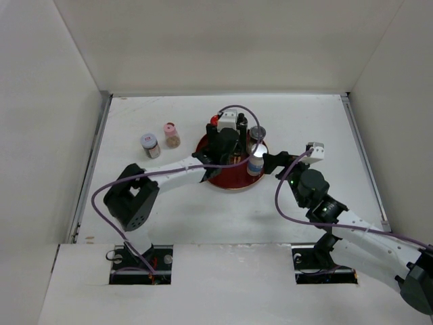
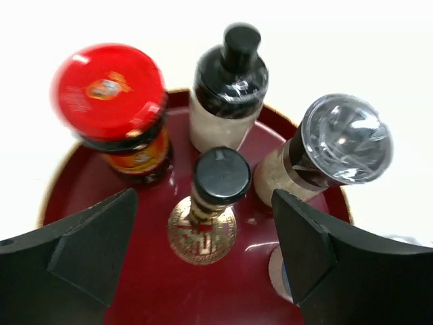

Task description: Organize the condiment bottles

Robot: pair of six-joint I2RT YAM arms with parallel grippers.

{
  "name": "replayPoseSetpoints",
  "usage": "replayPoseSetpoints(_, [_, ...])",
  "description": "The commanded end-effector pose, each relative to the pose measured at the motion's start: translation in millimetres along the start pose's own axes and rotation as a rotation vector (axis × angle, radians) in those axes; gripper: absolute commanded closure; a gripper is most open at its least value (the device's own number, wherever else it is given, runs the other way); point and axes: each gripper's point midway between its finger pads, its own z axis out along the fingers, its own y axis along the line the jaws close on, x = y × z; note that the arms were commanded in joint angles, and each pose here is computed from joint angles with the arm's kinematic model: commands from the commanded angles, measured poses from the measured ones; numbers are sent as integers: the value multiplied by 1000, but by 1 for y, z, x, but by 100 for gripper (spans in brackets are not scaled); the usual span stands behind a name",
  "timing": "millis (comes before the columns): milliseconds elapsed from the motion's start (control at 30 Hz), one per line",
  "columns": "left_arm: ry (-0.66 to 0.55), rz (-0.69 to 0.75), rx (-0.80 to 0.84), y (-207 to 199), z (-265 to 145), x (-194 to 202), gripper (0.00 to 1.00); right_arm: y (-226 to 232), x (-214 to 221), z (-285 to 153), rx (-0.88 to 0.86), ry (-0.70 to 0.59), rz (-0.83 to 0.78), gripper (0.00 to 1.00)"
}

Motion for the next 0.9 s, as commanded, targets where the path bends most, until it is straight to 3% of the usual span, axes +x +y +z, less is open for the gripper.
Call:
replayPoseSetpoints(0, [-166,-95,-14,16,-33,-67,20,5,-13,1,-10,-44,31,3])
replayPoseSetpoints(100, [-190,-117,-79,53,-40,-77,21,6,-13,2,-11,-42,29,15])
replayPoseSetpoints(200, [-191,-128,-168,95,-39,-80,22,7,-11,4,-12,-34,21,48])
replayPoseSetpoints(267, [-172,-129,-268,135,-34,-79,23,8,-9,5,-12,-26,12,62])
replayPoseSetpoints(333, [-153,-134,-348,168,-30,-76,23,9,-9,5,-14,-22,11,63])
replayPoseSetpoints(467, [-124,-148,-447,217,-17,-70,31,8,-7,6,-13,-21,11,48])
replayPoseSetpoints(667, [-81,-157,-465,236,7,-62,31,11,-1,9,-16,0,0,40])
replayPoseSetpoints(867, [-46,-150,-459,239,26,-55,31,12,-3,7,-25,-4,4,38])
